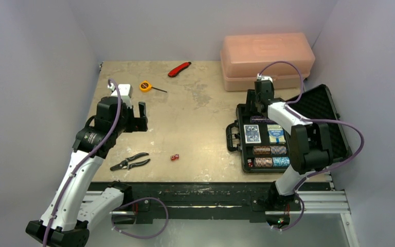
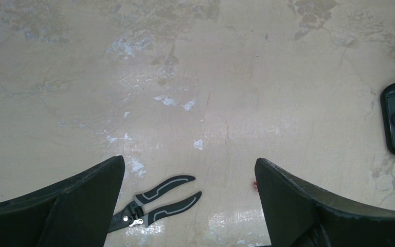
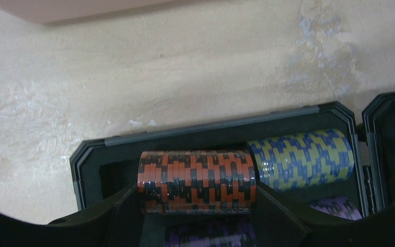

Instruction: Pack up texas hold em set

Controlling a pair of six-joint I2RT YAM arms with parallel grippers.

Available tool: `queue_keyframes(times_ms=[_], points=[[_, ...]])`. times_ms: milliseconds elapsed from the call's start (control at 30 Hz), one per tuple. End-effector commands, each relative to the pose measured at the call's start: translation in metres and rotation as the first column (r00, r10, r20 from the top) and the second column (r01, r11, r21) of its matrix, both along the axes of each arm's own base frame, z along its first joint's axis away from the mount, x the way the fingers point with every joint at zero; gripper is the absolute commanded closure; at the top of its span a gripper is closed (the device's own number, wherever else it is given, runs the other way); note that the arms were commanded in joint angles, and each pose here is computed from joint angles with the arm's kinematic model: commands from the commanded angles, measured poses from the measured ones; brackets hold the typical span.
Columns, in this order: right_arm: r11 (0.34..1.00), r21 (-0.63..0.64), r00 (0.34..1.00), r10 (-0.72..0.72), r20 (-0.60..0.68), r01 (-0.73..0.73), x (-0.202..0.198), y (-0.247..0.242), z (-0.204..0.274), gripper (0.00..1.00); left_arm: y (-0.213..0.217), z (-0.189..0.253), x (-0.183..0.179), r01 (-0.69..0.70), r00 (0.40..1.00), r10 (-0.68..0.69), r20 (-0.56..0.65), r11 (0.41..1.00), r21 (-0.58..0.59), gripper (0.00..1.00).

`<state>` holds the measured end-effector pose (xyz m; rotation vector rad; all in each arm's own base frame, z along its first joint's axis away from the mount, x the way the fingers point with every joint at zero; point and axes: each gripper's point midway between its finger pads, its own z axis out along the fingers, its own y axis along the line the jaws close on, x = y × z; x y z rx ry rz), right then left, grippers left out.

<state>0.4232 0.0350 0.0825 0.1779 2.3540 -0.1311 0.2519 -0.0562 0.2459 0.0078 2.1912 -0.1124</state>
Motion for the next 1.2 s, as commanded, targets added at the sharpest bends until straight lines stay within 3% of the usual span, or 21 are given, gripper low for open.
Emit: queue_keyframes(times_ms=[0,100,233,567,1167], points=[[1.0,0.027,0.995,-0.016,0.095,0.013,0.004,-0.001,0.032,1.0,-0.003,0.004,0.004,0.006,1.0,-0.006,0.024,1.0,-0.01,0.02],[1.0,0.027,0.996,-0.015,0.092,0.012,0.005,-0.001,0.03,1.0,-0.003,0.005,0.004,0.006,1.0,-0.006,0.025,1.0,-0.011,0.02],[1.0,0.026,0.996,-0.017,0.09,0.015,0.007,-0.001,0.029,0.89,-0.003,0.004,0.004,0.006,1.0,-0.006,0.024,1.0,-0.011,0.02],[1.0,0.016,0.995,-0.028,0.096,0.026,0.01,-0.003,0.031,0.46,-0.003,0.004,0.005,0.008,1.0,-0.007,0.021,1.0,-0.01,0.02],[1.0,0.016,0.993,-0.024,0.115,0.023,0.015,-0.002,0.043,0.15,-0.004,0.003,0.005,0.01,1.0,-0.01,0.019,1.0,-0.011,0.02]])
